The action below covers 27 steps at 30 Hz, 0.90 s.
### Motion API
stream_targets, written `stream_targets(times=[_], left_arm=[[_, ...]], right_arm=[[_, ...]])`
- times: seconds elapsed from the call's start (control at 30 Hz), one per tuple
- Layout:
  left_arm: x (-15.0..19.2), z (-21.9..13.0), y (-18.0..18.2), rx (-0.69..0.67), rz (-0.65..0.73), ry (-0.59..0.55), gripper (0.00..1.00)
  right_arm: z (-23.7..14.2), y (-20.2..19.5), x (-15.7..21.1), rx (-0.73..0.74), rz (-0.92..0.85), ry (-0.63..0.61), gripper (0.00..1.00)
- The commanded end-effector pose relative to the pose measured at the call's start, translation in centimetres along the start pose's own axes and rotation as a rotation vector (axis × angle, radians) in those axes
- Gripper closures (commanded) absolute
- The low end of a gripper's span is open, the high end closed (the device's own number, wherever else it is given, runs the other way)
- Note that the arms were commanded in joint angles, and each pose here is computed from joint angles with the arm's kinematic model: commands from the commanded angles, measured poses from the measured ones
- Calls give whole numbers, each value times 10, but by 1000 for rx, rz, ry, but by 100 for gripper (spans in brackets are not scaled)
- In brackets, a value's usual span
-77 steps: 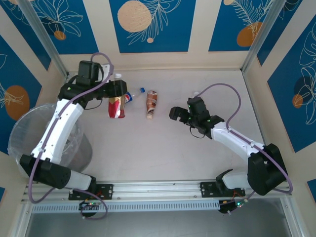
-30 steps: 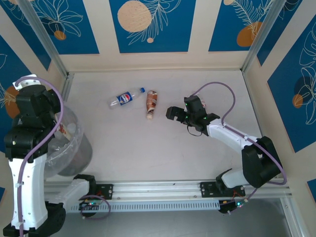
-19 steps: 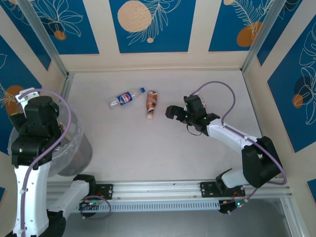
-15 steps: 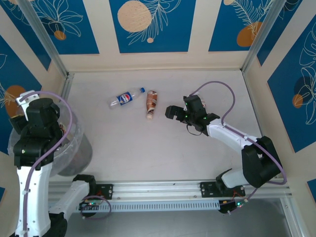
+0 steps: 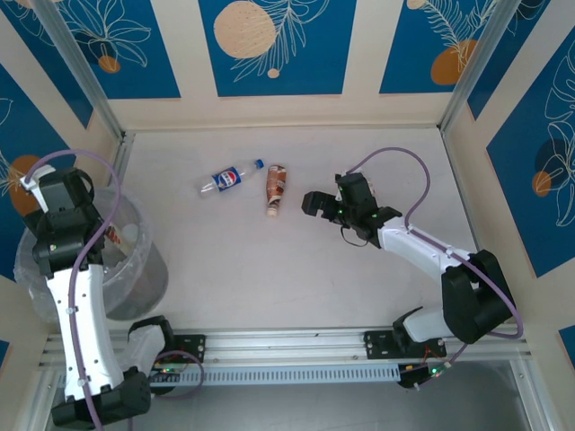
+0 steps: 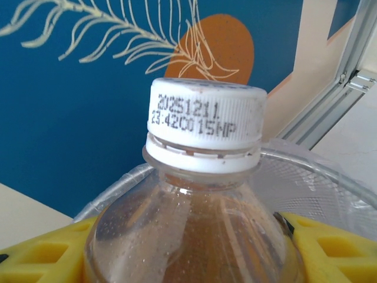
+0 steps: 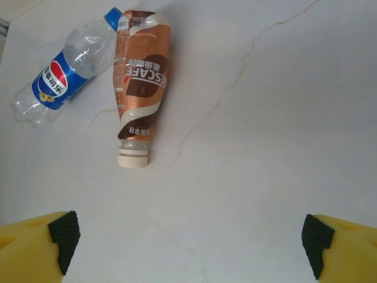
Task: Put the plastic bottles in the bin
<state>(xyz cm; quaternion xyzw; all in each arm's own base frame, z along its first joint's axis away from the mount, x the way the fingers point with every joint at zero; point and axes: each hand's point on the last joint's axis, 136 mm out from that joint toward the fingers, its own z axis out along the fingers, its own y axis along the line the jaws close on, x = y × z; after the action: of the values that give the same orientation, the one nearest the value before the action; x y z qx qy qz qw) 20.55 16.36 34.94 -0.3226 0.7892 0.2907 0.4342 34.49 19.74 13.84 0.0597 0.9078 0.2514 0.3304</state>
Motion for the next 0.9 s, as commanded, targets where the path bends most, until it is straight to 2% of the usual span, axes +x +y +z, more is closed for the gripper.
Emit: stream_targets(times=[0.0,0.1,0.23,0.27,0.47,0.87], left_arm=[[-1,7,0,24,-97,5,42],[5,15,7,-9,-131,24,39],[18,18,16,-76,-156,70,5],[18,17,17,-76,-164,72,1],[8,6,19,-59,-192,73,1],[4,-2,-20,169,-237,102,1]], right_arm=[[-3,-1,-4,0,-24,-18,1],[-3,-2,-5,3,-30,-20,1],[-2,-3,-4,5,-24,-16,1],[-2,-3,-4,5,-22,-13,1],[-4,-4,-3,11,-16,-12,1],[-1,-3,-7,26,-15,-4,1]])
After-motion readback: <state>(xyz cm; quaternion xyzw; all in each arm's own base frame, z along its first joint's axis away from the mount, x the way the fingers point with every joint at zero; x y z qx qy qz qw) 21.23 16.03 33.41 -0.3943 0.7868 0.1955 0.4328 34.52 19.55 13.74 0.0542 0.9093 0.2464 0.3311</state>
